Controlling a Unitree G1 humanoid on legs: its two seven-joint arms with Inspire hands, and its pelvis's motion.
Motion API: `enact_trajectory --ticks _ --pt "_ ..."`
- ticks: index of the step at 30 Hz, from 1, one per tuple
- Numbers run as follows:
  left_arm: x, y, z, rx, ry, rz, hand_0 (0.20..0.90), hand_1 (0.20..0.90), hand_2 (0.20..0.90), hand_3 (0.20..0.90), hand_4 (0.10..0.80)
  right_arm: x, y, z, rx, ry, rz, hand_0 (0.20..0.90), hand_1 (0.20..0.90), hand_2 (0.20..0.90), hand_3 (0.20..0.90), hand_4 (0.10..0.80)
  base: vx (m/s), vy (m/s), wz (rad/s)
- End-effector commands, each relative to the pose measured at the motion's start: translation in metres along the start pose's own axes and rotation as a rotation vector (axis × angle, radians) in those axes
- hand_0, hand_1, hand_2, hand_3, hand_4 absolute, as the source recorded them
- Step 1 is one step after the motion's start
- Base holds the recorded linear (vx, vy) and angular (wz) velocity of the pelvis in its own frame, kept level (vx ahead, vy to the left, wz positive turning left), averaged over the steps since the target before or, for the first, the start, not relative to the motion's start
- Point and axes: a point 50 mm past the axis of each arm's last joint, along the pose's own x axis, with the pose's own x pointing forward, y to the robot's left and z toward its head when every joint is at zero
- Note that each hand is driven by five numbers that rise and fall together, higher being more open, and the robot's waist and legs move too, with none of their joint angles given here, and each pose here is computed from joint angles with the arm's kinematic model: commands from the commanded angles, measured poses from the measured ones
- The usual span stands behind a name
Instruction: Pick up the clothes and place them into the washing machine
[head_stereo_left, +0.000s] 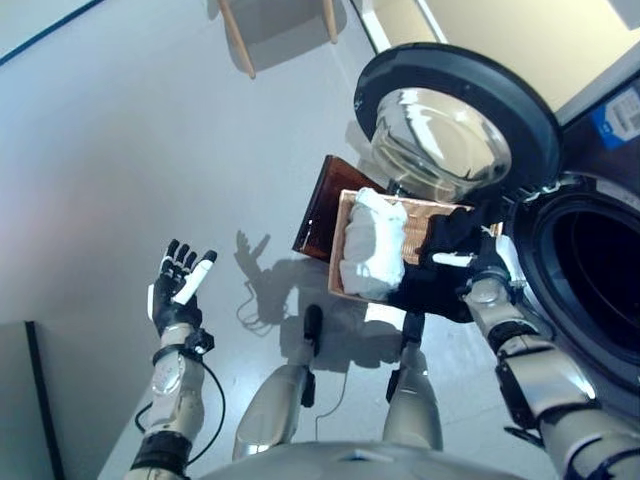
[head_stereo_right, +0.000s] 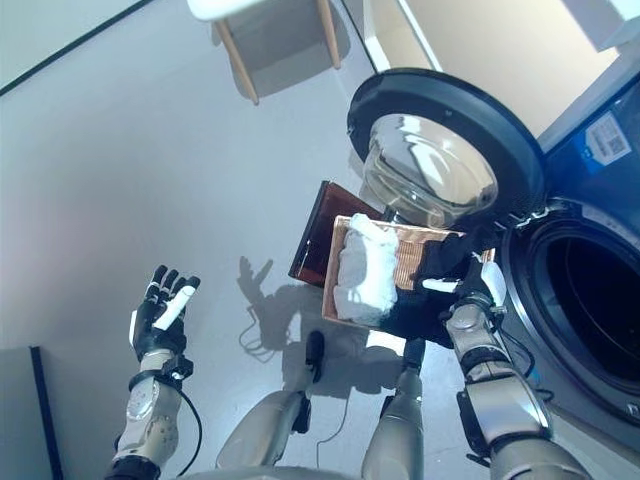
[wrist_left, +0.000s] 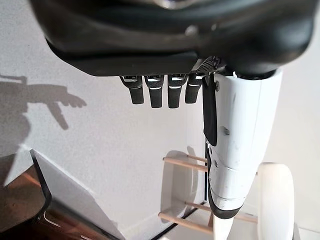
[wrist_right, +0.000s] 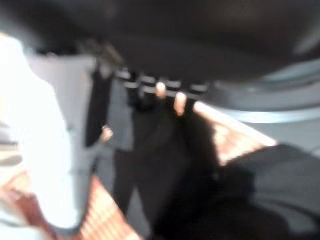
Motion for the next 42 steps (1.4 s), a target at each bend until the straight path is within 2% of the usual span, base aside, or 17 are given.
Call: enact_trajectory --ticks 1,10,20,25,42 --pt "0.012 -0.02 0.048 -0.024 -0.225 -0.122 0.9 0.9 0.9 0.9 0.8 0.022 -0.068 0.034 -0.103 -0.051 -0.214 0.9 0.9 0.9 0.9 0.8 -0.018 0.039 0.18" --pt "0.017 -0.036 0.057 -0.044 -0.268 -0.16 0.9 0.9 0.9 0.9 0.8 0.026 -0.084 0.039 -0.134 -0.034 -0.238 0.9 0.9 0.9 0.9 0.8 -0.006 0.024 0.05" --pt "0.021 -0.048 0.07 -0.065 -0.327 -0.186 0.9 0.9 0.9 0.9 0.8 0.023 -0.063 0.059 0.024 -0.095 -0.169 0.9 0.9 0.9 0.9 0.8 -0.007 0.008 -0.02" --pt "0.024 -0.052 0.071 -0.076 -0.335 -0.187 0.9 0.9 0.9 0.9 0.8 0.017 -0.033 0.072 0.121 -0.126 -0.088 0.9 0.9 0.9 0.9 0.8 0.005 0.007 -0.04" --pt "0.023 -0.051 0.062 -0.067 -0.302 -0.172 0.9 0.9 0.9 0.9 0.8 -0.01 0.044 0.062 0.098 -0.082 0.107 0.9 0.9 0.9 0.9 0.8 0.0 0.0 0.0"
